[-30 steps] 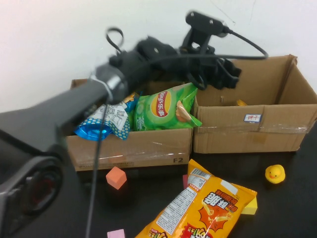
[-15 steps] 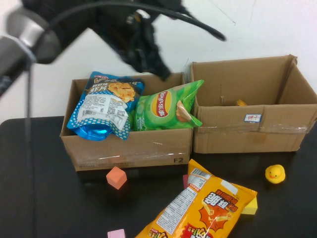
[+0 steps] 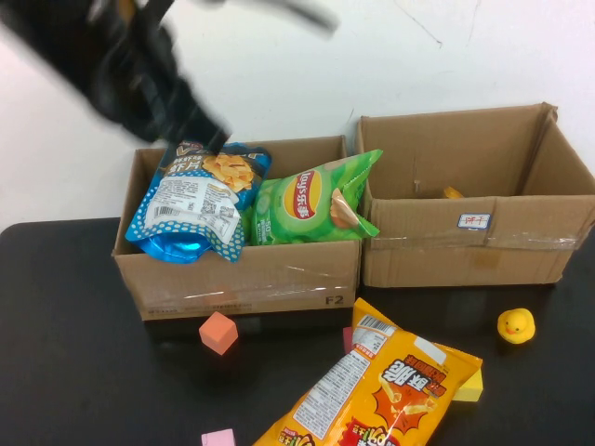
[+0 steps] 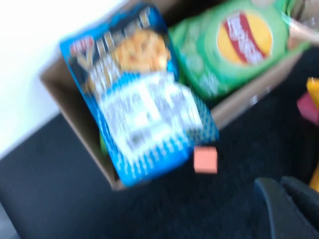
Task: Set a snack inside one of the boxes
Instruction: Pick up the potato chip
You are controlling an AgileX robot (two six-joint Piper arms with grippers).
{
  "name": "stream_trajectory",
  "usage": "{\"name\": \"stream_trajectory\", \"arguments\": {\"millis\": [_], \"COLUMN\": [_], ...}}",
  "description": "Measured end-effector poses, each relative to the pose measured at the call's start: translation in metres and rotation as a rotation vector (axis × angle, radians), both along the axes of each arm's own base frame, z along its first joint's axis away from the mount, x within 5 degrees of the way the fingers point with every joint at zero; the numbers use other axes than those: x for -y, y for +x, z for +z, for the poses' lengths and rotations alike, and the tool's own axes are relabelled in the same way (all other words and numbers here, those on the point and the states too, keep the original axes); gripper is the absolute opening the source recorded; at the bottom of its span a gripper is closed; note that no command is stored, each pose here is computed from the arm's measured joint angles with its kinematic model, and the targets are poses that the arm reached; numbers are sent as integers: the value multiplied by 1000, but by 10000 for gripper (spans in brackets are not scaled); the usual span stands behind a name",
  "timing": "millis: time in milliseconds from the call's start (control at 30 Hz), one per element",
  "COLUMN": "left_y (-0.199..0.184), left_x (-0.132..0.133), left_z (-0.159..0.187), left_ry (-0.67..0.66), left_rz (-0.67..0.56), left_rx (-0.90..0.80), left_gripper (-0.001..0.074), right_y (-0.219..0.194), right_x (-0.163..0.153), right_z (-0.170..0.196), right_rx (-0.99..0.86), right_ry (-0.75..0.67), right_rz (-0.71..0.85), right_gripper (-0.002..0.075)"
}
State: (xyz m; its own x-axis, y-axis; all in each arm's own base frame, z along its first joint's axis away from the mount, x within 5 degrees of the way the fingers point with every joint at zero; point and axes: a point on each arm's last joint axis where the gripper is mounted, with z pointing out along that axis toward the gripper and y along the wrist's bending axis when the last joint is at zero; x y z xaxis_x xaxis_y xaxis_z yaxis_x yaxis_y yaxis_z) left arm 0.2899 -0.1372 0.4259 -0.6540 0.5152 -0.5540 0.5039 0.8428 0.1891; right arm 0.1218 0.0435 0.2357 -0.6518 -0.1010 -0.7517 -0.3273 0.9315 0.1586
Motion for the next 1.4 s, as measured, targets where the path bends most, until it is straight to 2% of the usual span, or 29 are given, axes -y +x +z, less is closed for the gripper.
{"name": "stream_trajectory", "arguments": {"millis": [133, 333, 500, 600, 767, 900, 1033, 1267, 1400], "left_y": [-30, -75, -101, -112, -121, -125, -126, -127, -127], "left_x": [-15, -36, -48, -54, -59, -61, -62, -62, -62], "left_z": [-33, -88, -116, -121, -115, -112, -111, -111, -111], "left_ry": [-13, -68, -67, -64, -80, -89, -88, -86, -82], "left_rz": [25, 59, 79, 81, 80, 79, 80, 83, 83], "left_rx": [-24, -43, -81, -87, -59, -42, -44, -51, -49], "left_gripper": [0, -1, -1, -1, -1, -1, -1, -1, -1], "right_y": [17, 65, 111, 134, 162, 177, 184, 188, 188], "right_x": [-15, -34, -50, -59, -82, -108, -129, -134, -134], "right_z": [-4, -23, -51, -66, -83, -94, -112, -145, -151], "right_rx": [-100, -298, -404, -462, -441, -370, -373, -431, -442], "right_ry": [79, 276, 293, 303, 223, 112, 38, -38, -54], "right_rz": [42, -71, -39, -13, 91, 175, 255, 311, 323], "right_gripper": [415, 419, 420, 424, 461, 507, 537, 539, 475]}}
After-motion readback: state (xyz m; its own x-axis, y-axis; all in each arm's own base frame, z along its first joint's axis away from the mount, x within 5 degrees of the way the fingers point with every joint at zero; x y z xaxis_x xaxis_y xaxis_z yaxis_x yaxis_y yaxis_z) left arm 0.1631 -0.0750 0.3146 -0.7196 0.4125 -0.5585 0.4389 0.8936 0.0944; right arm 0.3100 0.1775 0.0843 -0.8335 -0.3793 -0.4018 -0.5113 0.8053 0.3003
